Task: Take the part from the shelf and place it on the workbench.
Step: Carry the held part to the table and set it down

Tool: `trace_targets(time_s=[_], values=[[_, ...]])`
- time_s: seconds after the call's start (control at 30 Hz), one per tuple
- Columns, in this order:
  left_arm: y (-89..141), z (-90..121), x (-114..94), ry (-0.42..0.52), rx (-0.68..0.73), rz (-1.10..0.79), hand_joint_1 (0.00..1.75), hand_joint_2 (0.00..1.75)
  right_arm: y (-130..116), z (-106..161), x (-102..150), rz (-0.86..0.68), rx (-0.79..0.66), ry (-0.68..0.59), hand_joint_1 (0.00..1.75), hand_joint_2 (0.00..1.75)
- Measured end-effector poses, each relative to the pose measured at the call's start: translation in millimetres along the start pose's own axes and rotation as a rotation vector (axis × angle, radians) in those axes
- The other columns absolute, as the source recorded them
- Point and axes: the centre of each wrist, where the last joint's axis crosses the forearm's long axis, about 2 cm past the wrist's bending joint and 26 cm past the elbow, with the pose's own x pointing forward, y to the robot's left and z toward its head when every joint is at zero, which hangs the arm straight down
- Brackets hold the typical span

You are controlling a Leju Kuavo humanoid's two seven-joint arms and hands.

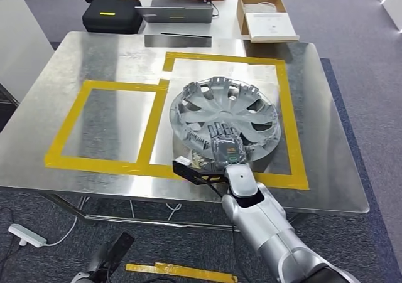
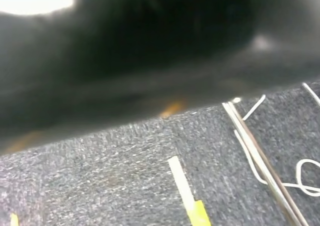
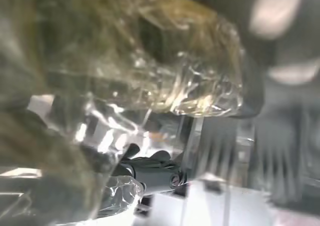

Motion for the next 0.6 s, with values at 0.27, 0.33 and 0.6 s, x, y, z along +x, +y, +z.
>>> trace_targets(time_s=[0.27,0.33,0.6], values=[[0.2,0.3,-0.7,0.003,-0.005,0.001,0.00,0.00,-16.8,-3.4,-22.5,-0.118,0.179,-0.145,0.00,0.00],[0.2,0.3,-0.8,0.004,-0.003,0.003,0.00,0.00,-18.4,-3.5,-25.2,-0.122,0.180,-0.147,0.00,0.00],[-2.3,0.0,0.8,0.003,-0.003,0.009,0.00,0.00,-31.5,-5.8,-26.6,-0.071,0.147,-0.150,0.00,0.00]])
